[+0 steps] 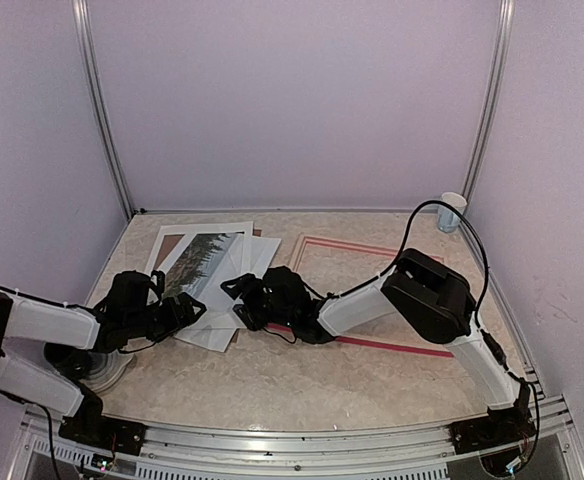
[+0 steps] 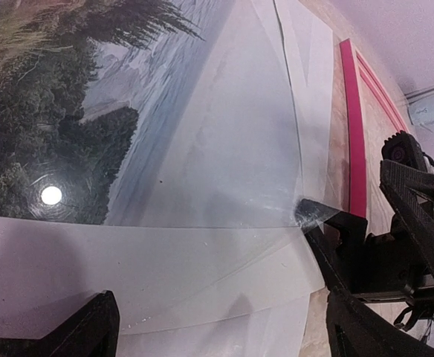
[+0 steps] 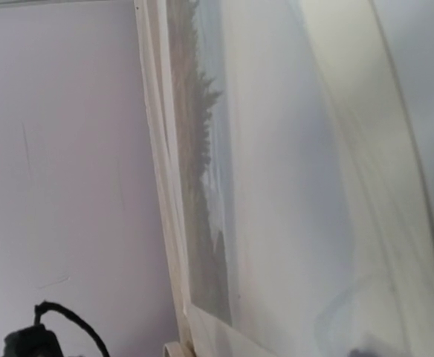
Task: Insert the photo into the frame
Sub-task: Pick up the glass panel from the mat board, then place the glass panel at the frame body.
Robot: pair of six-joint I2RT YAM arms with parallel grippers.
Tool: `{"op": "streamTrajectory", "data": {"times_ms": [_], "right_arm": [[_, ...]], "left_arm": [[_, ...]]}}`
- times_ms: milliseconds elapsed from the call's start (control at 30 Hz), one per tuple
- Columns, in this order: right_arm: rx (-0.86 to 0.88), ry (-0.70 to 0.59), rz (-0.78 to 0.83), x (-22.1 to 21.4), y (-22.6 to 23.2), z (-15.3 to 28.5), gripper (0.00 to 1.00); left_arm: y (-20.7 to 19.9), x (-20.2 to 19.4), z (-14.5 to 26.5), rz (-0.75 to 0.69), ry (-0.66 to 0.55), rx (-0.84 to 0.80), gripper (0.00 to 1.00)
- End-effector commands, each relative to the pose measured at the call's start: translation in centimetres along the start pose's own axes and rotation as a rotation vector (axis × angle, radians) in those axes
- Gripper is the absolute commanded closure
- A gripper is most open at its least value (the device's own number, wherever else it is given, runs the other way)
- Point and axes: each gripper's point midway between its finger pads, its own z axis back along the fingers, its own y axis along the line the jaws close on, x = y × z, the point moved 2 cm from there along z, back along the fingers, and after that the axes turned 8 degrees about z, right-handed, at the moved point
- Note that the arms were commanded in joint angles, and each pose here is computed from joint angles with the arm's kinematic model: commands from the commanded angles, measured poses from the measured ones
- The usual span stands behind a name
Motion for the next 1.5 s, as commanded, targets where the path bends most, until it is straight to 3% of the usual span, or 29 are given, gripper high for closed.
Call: {"op": "streamTrajectory", "data": {"times_ms": [0, 233, 400, 733, 1167, 1467], "right_arm": [[-0.062, -0.033, 0.005, 0.6, -2.5, -0.9, 0.26], [-0.039, -0.037, 0.006, 0.6, -2.3, -0.7, 0.47], [0.012, -0.039, 0.037, 0.8, -1.0, 0.0, 0.73], [0.025, -0.006, 0.168, 1.4, 2.1, 1.2, 0.96], [0.023, 0.171, 0.286, 3.0, 4.6, 3.8, 1.0], [0.014, 0.293, 0.382, 7.6, 5.3, 9.5, 1.0]], "left_arm": [[1.4, -1.3, -0.1, 0.019, 0.048, 0.036, 0.05], [1.0, -1.2, 0.0, 0.025, 0.049, 0.017, 0.05], [-0.7, -0.1, 1.0, 0.023, 0.018, -0.028, 0.05], [-4.2, 2.3, 3.8, 0.017, -0.054, -0.109, 0.04], [-5.6, 3.6, 5.8, -0.007, -0.099, -0.126, 0.04], [-6.5, 4.5, 6.8, -0.03, -0.13, -0.134, 0.03]]}}
